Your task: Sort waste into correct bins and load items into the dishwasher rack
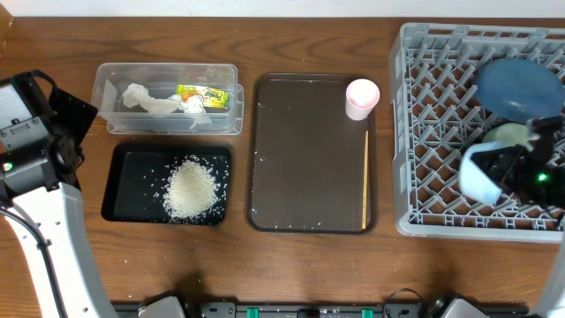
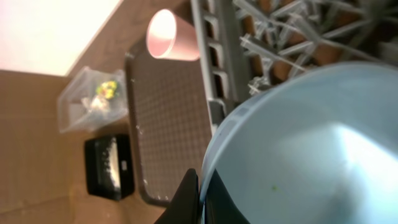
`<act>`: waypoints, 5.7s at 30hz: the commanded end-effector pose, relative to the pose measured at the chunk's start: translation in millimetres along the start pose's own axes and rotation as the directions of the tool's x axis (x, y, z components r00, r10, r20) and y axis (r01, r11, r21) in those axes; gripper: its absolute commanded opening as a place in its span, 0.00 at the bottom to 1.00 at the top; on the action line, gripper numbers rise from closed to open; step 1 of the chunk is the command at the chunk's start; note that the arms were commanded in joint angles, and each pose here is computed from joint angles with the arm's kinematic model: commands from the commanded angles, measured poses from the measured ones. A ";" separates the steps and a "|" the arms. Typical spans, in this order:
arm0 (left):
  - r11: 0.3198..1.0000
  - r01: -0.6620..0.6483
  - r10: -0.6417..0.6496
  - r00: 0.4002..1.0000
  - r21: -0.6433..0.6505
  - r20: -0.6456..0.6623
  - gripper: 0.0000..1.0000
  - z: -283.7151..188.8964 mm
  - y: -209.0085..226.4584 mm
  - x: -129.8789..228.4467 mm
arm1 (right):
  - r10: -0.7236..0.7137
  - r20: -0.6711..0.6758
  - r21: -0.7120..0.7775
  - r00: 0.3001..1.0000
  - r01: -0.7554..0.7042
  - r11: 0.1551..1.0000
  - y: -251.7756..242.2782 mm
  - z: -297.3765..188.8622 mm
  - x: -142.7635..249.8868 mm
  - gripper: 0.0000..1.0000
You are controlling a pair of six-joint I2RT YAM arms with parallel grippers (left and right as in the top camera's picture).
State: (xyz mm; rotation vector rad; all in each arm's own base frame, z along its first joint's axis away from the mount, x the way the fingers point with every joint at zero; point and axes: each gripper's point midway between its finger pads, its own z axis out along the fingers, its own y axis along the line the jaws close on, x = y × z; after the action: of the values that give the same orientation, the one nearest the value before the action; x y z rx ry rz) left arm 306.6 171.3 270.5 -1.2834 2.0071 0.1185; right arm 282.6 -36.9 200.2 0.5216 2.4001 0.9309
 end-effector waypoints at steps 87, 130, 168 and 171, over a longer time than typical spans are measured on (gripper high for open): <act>1.000 0.009 -0.009 1.000 -0.008 0.009 0.96 -0.8 1.3 -3.5 | -0.276 0.202 -0.274 0.940 0.325 0.905 50.6 2.0 -51.3 0.01; 1.000 0.009 -0.009 1.000 -0.008 0.009 0.96 -0.8 1.3 -3.5 | -0.008 0.055 0.022 0.998 0.007 1.000 -15.4 52.2 -52.0 0.01; 1.000 0.009 -0.009 1.000 -0.008 0.009 0.96 -0.8 1.3 -3.5 | -0.108 -0.045 -0.287 0.993 0.090 0.954 11.6 90.5 -42.5 0.01; 1.000 0.009 -0.009 1.000 -0.008 0.009 0.96 -0.8 1.3 -3.5 | -0.091 -0.049 -0.253 0.995 0.076 0.965 5.3 91.7 -42.7 0.01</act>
State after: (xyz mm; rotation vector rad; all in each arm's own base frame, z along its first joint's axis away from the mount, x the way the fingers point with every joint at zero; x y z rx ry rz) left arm 306.6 171.3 270.4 -1.2836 2.0074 0.1186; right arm 374.6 -12.6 170.7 0.2646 2.2632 1.1669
